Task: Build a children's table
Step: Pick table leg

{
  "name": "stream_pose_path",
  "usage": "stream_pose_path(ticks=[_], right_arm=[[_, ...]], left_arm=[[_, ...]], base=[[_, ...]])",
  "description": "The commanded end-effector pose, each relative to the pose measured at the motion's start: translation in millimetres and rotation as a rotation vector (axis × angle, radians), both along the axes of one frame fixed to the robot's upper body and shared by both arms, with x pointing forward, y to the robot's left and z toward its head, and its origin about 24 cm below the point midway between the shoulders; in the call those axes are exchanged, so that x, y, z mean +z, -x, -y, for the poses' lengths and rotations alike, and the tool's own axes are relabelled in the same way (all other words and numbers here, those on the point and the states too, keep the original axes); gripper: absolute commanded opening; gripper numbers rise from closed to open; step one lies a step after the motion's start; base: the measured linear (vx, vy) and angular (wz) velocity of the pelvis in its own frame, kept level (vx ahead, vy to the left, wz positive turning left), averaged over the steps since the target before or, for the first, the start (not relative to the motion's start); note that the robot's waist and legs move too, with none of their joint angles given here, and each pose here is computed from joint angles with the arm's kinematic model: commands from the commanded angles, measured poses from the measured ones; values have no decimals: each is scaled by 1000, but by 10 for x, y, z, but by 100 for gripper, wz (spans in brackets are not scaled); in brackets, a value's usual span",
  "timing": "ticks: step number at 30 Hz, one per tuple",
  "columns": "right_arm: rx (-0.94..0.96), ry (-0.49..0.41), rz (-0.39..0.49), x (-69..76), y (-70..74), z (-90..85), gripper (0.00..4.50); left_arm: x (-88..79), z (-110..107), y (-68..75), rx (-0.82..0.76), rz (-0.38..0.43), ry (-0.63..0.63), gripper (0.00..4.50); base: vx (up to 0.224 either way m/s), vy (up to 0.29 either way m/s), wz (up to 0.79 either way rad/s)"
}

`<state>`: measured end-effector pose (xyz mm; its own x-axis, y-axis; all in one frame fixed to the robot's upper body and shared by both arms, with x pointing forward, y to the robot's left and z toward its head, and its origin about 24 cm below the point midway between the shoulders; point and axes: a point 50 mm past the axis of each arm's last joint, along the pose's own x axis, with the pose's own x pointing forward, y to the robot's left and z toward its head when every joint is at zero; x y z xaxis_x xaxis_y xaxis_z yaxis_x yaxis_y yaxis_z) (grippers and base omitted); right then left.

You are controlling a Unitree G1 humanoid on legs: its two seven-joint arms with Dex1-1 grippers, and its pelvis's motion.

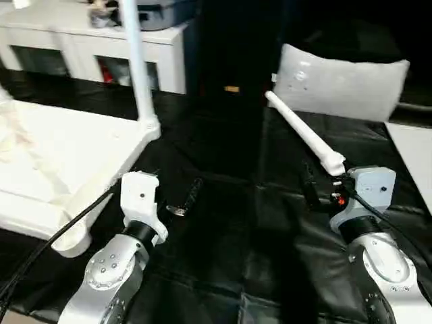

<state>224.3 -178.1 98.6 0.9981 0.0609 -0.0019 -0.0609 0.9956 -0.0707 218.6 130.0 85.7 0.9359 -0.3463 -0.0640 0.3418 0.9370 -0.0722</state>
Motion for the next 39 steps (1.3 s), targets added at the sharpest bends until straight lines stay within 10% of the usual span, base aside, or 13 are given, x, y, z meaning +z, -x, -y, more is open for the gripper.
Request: stream_pose_path(ticks=[1,19,39], right_arm=[[-22,25,-5,18,-36,48,450],[-54,112,-133,398,-1492,876,450],[-45,275,-505,166,-1559,1128,450]], left_arm=[[-25,31,-9,-33,-23,-6,445],[345,158,120,-599,-40,-64,445],[454,92,278,-672,-97,-112,445]], base=[[0,0,0],[0,0,0],[0,0,0]])
